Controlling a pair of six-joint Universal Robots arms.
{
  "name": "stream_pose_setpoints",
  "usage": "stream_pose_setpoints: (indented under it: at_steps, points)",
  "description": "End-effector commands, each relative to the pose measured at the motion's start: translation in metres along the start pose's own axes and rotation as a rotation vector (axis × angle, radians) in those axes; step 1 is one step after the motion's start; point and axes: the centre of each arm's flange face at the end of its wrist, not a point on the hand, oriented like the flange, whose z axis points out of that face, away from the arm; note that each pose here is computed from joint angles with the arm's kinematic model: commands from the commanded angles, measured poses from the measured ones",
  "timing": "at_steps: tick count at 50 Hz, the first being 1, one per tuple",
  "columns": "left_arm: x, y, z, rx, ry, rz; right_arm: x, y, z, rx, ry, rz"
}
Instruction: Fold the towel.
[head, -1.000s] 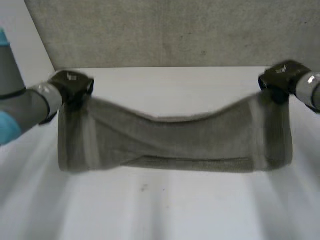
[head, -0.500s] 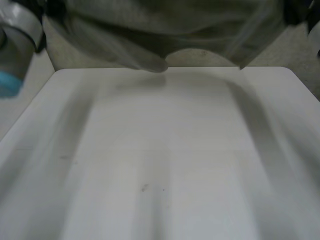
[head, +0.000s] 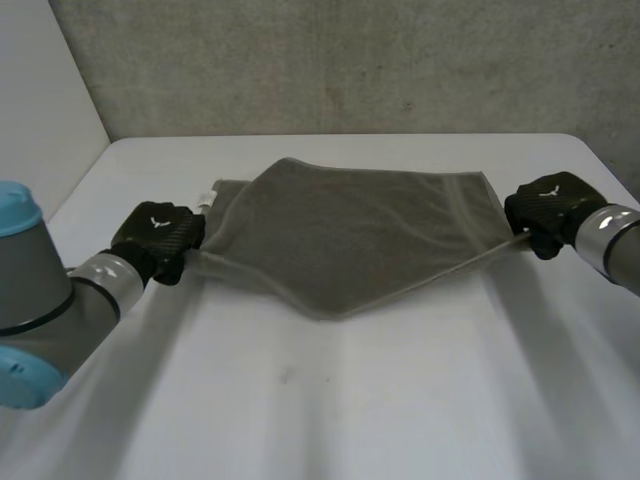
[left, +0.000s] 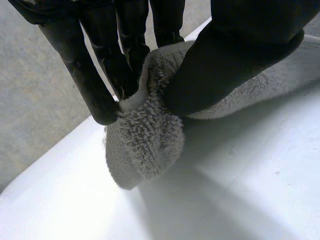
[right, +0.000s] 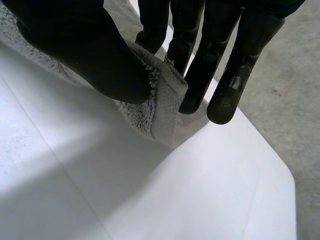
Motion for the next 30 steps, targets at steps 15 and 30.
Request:
stream_pose_setpoints:
  at_steps: [15,30]
  points:
    - [0.019,-0.02,-0.116,-0.07,0.077,0.243,0.033,0.015,-0.111,-0.26,-0.019,-0.232]
    - [0.009,-0.002,-0.017,-0.05,0.129,0.24,0.036,0.034,-0.039,-0.116,-0.003,-0.068]
